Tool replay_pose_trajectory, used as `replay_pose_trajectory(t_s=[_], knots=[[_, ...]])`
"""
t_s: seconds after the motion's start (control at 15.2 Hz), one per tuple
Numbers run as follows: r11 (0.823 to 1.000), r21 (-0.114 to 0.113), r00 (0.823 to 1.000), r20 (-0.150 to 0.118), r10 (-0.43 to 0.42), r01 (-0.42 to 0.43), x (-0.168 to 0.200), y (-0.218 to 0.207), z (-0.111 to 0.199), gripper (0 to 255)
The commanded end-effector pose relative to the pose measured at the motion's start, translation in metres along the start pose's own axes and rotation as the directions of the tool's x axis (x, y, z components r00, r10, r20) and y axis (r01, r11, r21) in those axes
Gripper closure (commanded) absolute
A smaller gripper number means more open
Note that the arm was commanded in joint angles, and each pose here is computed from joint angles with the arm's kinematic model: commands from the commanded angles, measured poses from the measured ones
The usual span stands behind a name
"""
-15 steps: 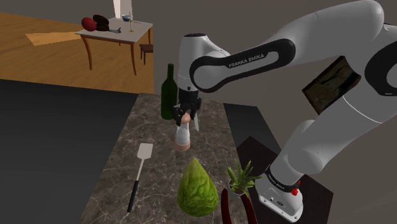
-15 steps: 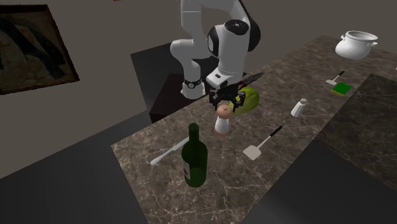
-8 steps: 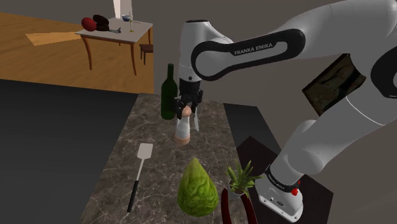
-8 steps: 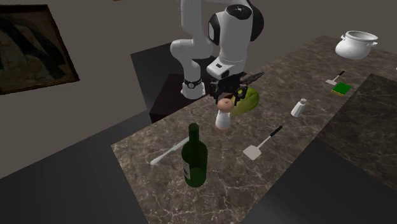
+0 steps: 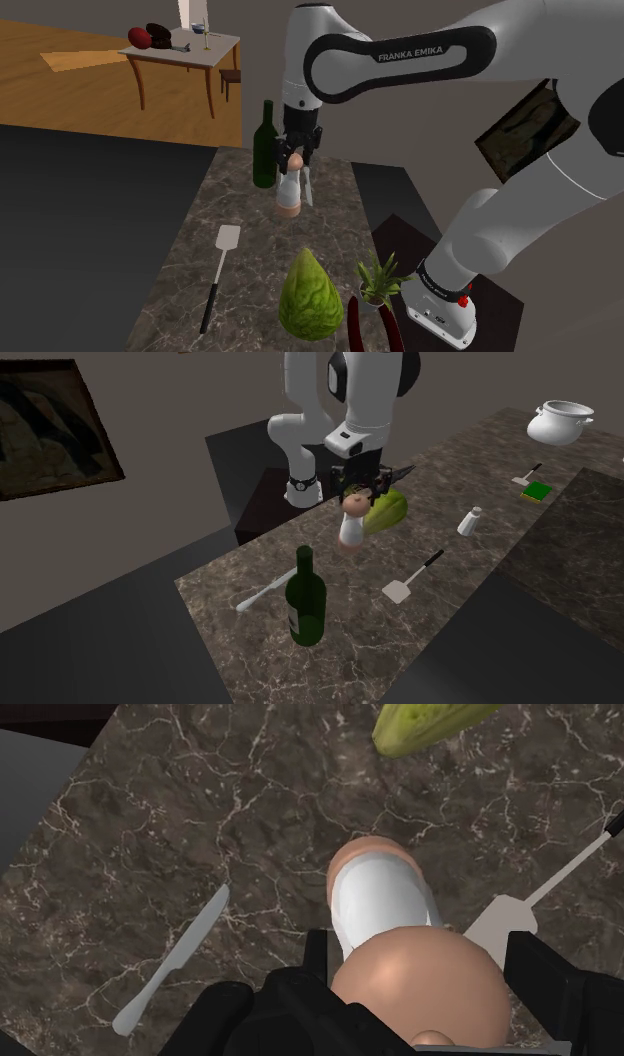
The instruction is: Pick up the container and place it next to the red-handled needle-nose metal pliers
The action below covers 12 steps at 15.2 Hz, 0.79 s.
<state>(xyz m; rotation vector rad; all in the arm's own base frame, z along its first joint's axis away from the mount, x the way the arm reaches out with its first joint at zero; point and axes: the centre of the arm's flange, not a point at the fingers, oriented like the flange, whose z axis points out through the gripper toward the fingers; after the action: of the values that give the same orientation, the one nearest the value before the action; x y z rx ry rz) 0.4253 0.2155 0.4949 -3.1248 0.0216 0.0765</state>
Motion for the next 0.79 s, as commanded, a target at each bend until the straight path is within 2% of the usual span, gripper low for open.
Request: replay_pose_trajectory(t_s=[0.0, 0.73], knots=[[1.000, 0.000, 1.000, 0.000, 0.000, 0.000, -0.002, -0.001, -0.010, 255], [1.000, 0.000, 1.000, 0.000, 0.000, 0.000, -0.004, -0.002, -0.068, 255]])
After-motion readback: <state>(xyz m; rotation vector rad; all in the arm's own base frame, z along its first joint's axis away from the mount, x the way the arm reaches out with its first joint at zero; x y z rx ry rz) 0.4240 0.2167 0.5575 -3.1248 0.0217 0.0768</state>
